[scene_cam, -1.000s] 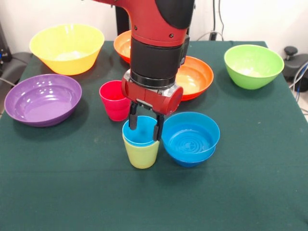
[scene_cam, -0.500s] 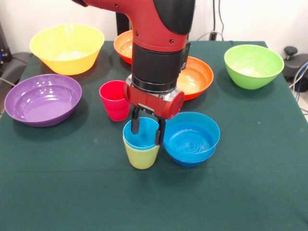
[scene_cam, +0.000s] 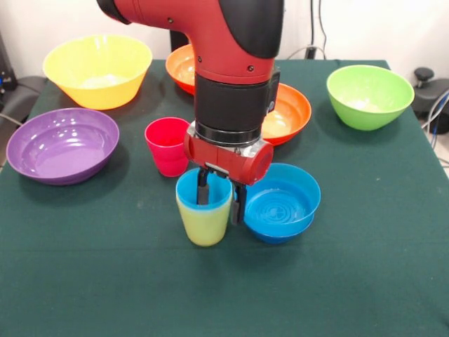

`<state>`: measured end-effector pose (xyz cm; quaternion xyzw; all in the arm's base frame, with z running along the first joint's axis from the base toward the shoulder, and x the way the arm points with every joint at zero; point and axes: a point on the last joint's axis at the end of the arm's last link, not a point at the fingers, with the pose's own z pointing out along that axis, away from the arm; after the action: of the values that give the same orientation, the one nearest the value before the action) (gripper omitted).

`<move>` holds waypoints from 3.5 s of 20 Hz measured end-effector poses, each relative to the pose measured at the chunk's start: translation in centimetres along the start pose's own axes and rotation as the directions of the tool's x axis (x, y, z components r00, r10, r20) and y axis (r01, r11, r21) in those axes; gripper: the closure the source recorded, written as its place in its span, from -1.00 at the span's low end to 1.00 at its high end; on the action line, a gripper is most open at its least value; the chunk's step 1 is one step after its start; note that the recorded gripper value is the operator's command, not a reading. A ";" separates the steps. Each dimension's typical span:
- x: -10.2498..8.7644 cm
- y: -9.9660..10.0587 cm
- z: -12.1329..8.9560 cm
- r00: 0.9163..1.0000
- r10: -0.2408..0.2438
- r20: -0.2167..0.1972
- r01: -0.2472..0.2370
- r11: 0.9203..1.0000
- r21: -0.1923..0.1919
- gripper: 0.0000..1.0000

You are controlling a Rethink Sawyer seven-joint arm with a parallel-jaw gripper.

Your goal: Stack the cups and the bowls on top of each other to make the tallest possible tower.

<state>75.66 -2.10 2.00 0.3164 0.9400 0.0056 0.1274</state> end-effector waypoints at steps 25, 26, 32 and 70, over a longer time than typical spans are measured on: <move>0.6 -0.4 0.4 1.000 0.008 -0.015 -0.008 1.000 -0.002 -1.00; 0.6 -0.4 0.4 1.000 0.009 -0.015 -0.009 1.000 -0.002 -1.00; 0.0 -1.1 0.5 1.000 0.024 -0.017 -0.024 1.000 -0.005 -1.00; 2.0 -1.7 3.3 0.998 0.030 -0.057 -0.030 1.000 0.002 1.00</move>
<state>73.92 -2.48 -1.87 0.3300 0.9385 0.0162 0.1002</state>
